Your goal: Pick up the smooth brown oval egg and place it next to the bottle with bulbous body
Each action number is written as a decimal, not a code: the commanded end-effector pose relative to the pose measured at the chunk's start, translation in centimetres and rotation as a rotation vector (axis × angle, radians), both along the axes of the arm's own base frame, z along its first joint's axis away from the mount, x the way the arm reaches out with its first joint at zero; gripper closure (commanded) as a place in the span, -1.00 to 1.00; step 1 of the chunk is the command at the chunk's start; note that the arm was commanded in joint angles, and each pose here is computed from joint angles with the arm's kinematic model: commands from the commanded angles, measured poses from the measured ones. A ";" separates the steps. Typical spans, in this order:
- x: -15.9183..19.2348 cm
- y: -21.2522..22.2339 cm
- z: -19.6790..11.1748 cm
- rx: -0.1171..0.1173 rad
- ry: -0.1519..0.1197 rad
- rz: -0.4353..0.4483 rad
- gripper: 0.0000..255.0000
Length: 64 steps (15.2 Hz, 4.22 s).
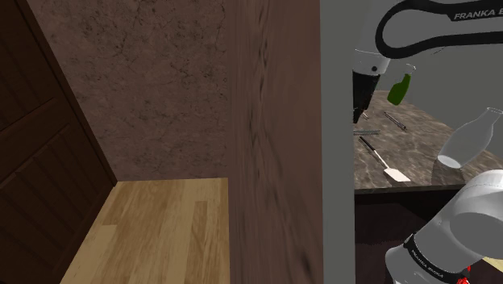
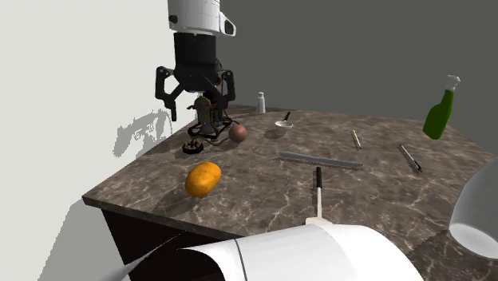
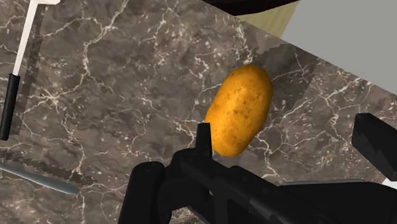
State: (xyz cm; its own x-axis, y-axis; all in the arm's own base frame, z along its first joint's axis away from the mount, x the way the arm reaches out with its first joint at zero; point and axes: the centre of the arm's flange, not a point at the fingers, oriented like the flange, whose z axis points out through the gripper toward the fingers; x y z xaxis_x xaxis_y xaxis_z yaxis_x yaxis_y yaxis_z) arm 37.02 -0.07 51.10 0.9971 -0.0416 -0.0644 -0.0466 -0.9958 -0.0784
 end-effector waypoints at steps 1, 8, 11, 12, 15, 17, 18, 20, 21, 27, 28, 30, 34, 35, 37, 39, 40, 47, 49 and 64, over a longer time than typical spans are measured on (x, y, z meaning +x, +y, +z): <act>2.0 -1.3 -1.2 0.032 -0.020 -0.065 -1.00; 8.5 -5.9 -5.0 0.143 -0.081 -0.281 -1.00; 11.0 -8.1 -6.8 0.190 -0.107 -0.374 -1.00; 11.8 -8.9 -7.3 0.206 -0.116 -0.405 -1.00; 14.1 -11.4 -9.1 0.253 -0.142 -0.498 -1.00; 15.6 -13.0 -10.3 0.285 -0.159 -0.560 -1.00; 16.3 -13.9 -10.9 0.301 -0.167 -0.590 -1.00; 17.6 -15.7 -12.2 0.333 -0.185 -0.652 -1.00; 18.2 -16.6 -12.9 0.349 -0.193 -0.683 -1.00; 20.8 -20.3 -16.2 0.416 -0.230 -0.815 -1.00; 21.0 -20.1 -16.6 0.416 -0.230 -0.815 -1.00; 21.4 -19.7 -17.5 0.416 -0.230 -0.815 -1.00; 22.1 -19.0 -19.1 0.416 -0.230 -0.815 -1.00; 22.1 -19.0 -19.1 0.416 -0.230 -0.815 -1.00; 22.1 -19.0 -19.1 0.416 -0.230 -0.815 -1.00; 22.1 -19.0 -19.1 0.416 -0.230 -0.815 -1.00; 22.1 -19.0 -19.1 0.416 -0.230 -0.815 -1.00; 22.0 -19.0 -19.1 0.416 -0.230 -0.815 1.00; 22.0 -19.0 -19.1 0.416 -0.230 -0.815 1.00; 22.1 -19.0 -12.3 0.416 -0.230 -0.815 1.00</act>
State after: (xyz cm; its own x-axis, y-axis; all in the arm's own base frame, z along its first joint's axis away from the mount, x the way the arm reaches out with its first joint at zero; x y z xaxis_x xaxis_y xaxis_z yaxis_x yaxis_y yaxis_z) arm 59.08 -18.90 38.24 0.6609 -0.7496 -0.0361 -0.6553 -0.5529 -0.5146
